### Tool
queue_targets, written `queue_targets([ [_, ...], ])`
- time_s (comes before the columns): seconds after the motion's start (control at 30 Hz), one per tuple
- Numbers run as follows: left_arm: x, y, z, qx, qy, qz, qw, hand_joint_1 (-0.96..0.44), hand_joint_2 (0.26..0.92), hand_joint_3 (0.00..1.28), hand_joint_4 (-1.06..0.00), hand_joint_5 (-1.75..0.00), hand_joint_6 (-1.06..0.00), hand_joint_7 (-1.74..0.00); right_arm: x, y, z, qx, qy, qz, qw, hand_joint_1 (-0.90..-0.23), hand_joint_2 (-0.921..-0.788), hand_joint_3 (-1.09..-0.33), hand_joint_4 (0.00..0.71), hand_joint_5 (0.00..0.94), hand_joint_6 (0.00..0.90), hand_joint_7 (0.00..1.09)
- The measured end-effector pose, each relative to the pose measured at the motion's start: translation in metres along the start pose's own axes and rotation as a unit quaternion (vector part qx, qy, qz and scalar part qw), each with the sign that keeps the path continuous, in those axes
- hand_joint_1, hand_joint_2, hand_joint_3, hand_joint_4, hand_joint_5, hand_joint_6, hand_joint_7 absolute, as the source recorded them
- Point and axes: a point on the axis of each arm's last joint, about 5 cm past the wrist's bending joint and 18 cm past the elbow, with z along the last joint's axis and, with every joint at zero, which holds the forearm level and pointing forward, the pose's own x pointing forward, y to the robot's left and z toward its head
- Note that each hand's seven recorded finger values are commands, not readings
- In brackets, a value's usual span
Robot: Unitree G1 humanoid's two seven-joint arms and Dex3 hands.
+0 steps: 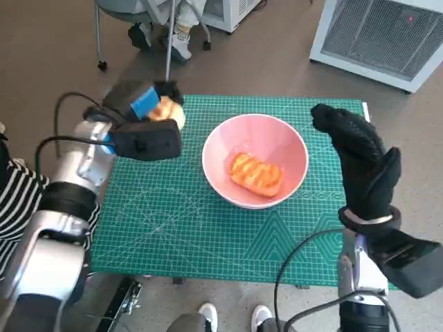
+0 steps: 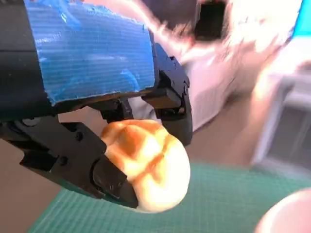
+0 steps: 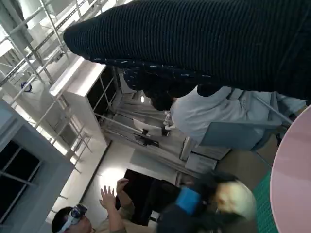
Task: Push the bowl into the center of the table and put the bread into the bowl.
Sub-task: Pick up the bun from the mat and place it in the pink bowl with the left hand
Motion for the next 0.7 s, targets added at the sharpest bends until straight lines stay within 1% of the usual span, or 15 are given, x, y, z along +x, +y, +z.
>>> queue_targets([
  [0.3,-0.009,0.016,0.033,-0.041,-0.098,0.056,0.993,0.0,0.92,0.02,-0.8,-1.08,-0.62,-1.14,0.0001,0.0,0.0,0.0,0.0,0.0,1.0,-0.69,-0.921,-0.739,0.191,0.0,0.094,0.4],
  [0.47,-0.015,0.014,0.058,-0.071,-0.155,0.066,0.983,0.0,0.92,0.03,-0.8,-1.06,-0.61,-1.16,-0.0002,0.0,0.0,0.001,0.0,0.0,1.0,-0.69,-0.921,-0.739,0.192,0.0,0.094,0.4],
  [0.5,-0.016,0.013,0.063,-0.076,-0.166,0.065,0.981,0.0,0.92,0.05,-0.77,-1.07,-0.59,-1.2,-0.0001,0.001,-0.001,0.002,0.0,0.0,1.0,-0.69,-0.921,-0.739,0.192,0.0,0.093,0.4],
  [0.57,-0.017,0.01,0.07,-0.083,-0.182,0.054,0.978,0.0,0.92,0.07,-0.75,-1.09,-0.57,-1.23,0.0,0.001,-0.001,0.003,0.0,0.0,1.0,-0.69,-0.921,-0.739,0.192,0.0,0.093,0.4],
  [0.6,-0.017,0.009,0.073,-0.085,-0.185,0.047,0.978,-0.07,0.921,0.08,-0.71,-1.0,-0.57,-1.25,-0.0001,0.001,-0.001,0.004,0.0,0.0,1.0,-0.69,-0.921,-0.739,0.192,0.0,0.093,0.4],
  [0.63,-0.016,0.008,0.075,-0.089,-0.189,0.037,0.977,-0.17,0.921,0.1,-0.69,-0.79,-0.58,-1.27,-0.0004,0.001,-0.001,0.003,0.0,0.0,1.0,-0.69,-0.921,-0.74,0.192,0.0,0.093,0.4],
  [0.67,-0.016,0.006,0.076,-0.092,-0.192,0.026,0.977,-0.24,0.921,0.11,-0.7,-0.62,-0.59,-1.28,-0.0006,0.001,-0.001,0.003,0.0,-0.001,1.0,-0.69,-0.921,-0.741,0.192,0.0,0.093,0.4],
  [0.7,-0.016,0.005,0.077,-0.094,-0.193,0.016,0.977,-0.22,0.881,0.09,-0.65,-0.44,-0.53,-0.99,-0.0007,0.001,-0.001,0.003,0.0,-0.001,1.0,-0.69,-0.921,-0.741,0.192,0.001,0.093,0.4],
])
